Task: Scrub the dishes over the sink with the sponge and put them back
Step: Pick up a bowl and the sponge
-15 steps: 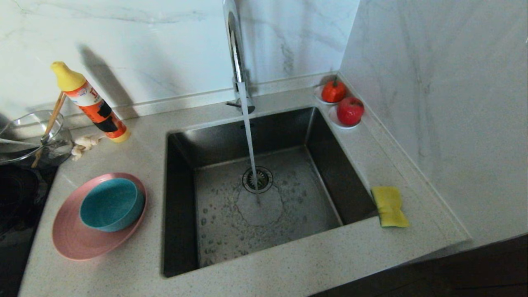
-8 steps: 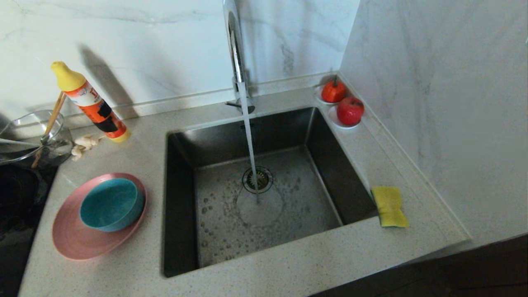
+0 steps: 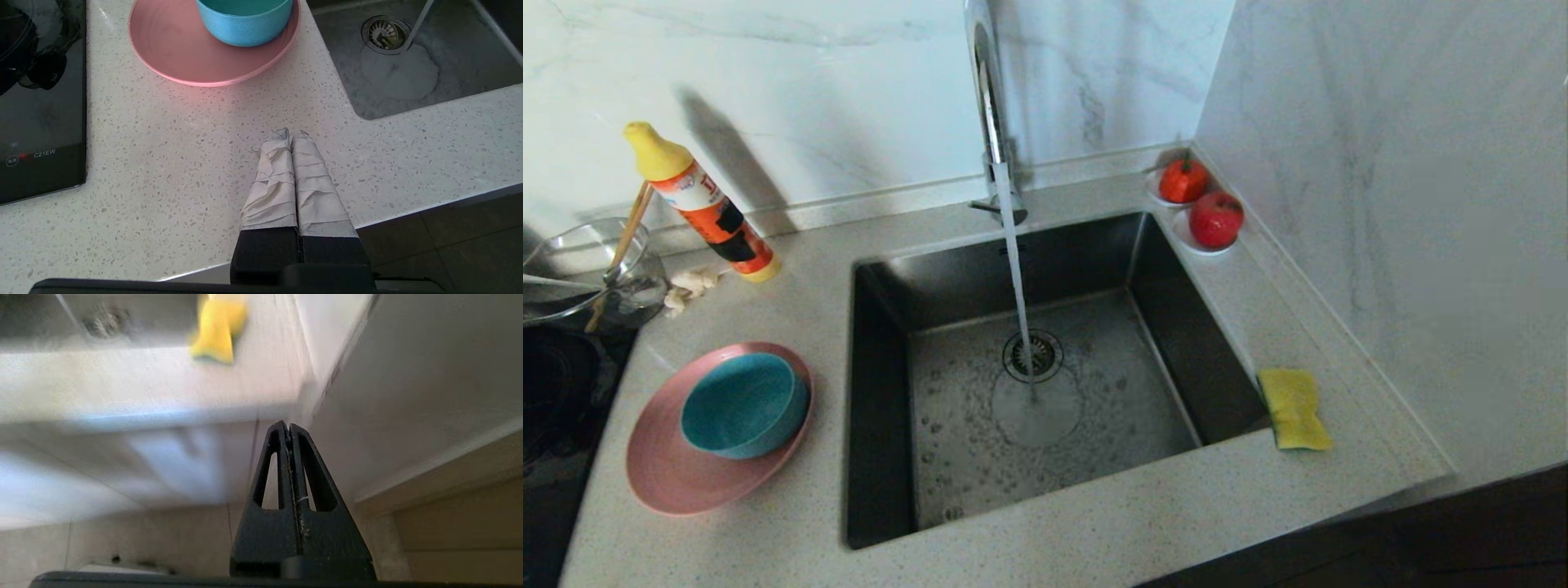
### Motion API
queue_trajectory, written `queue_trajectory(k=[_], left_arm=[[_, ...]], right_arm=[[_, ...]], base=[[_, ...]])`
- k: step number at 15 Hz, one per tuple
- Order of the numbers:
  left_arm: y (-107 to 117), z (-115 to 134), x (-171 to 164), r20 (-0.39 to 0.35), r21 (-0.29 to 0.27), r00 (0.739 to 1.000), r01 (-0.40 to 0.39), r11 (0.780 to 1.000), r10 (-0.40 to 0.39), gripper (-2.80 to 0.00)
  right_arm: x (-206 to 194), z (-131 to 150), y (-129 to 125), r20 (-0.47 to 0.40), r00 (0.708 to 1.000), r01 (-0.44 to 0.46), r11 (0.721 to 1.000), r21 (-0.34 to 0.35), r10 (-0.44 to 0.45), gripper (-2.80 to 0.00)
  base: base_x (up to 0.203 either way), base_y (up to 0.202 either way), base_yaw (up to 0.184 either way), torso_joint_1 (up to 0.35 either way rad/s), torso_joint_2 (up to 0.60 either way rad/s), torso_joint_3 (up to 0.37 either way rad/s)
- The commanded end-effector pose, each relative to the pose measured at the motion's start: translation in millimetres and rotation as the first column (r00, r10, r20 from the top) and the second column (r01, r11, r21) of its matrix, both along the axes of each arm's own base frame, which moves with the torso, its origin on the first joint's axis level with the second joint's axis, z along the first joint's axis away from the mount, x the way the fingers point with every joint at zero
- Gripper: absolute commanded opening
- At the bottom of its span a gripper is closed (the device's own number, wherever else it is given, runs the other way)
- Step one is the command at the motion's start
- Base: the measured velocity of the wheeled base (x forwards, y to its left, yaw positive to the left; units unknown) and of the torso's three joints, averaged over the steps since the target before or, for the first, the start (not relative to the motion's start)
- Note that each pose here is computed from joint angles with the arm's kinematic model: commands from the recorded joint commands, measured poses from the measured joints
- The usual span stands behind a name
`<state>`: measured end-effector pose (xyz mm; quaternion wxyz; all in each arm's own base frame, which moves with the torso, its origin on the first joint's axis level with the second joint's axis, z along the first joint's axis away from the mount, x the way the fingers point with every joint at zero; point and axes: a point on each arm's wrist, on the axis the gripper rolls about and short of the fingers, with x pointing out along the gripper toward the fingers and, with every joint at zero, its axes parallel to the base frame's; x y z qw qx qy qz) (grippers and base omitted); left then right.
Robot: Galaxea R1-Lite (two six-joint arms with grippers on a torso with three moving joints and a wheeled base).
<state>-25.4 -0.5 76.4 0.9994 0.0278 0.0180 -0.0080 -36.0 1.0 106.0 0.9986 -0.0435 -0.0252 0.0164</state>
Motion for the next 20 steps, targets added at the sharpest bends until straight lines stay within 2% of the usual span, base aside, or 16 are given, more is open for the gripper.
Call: queue_trajectory(k=[1,4,7,12,16,20], left_arm=[[0.0,0.0,0.1,-0.002,0.001,1.000,-0.001,1.000,0.001,-2.80],[0.0,0.0,0.1,-0.002,0.001,1.000,0.000,1.000,0.000,-2.80],[0.0,0.0,0.1,-0.002,-0.001,1.000,0.000,1.000,0.000,-2.80],[0.0,0.0,0.1,-0.002,-0.002,1.000,0.000,1.000,0.000,-2.80],[0.0,0.0,0.1,-0.002,-0.002,1.000,0.000,1.000,0.000,-2.80],[0.0,0.0,0.1,-0.002,-0.002,1.000,0.000,1.000,0.000,-2.80]], right_arm=[[-20.6,29.3,1.0,0.010,0.999,-0.043,0.999,-0.001,0.043,-2.80],[-48.9,63.8,4.6,-0.026,0.980,-0.195,0.981,-0.008,0.195,-2.80],[-42.8,87.5,6.8,-0.121,0.953,-0.277,0.961,0.018,0.278,-2.80],[-2.9,119.5,10.0,-0.264,0.916,-0.293,0.954,0.072,0.301,-2.80],[42.0,134.9,7.3,-0.404,0.867,-0.268,0.956,0.119,0.293,-2.80],[86.2,153.5,4.3,-0.489,0.822,-0.251,0.956,0.151,0.293,-2.80]], base=[[0.000,0.000,0.000,0.000,0.00,0.000],[0.000,0.000,0.000,0.000,0.00,0.000],[0.000,0.000,0.000,0.000,0.00,0.000],[0.000,0.000,0.000,0.000,0.00,0.000],[0.000,0.000,0.000,0.000,0.00,0.000],[0.000,0.000,0.000,0.000,0.00,0.000]])
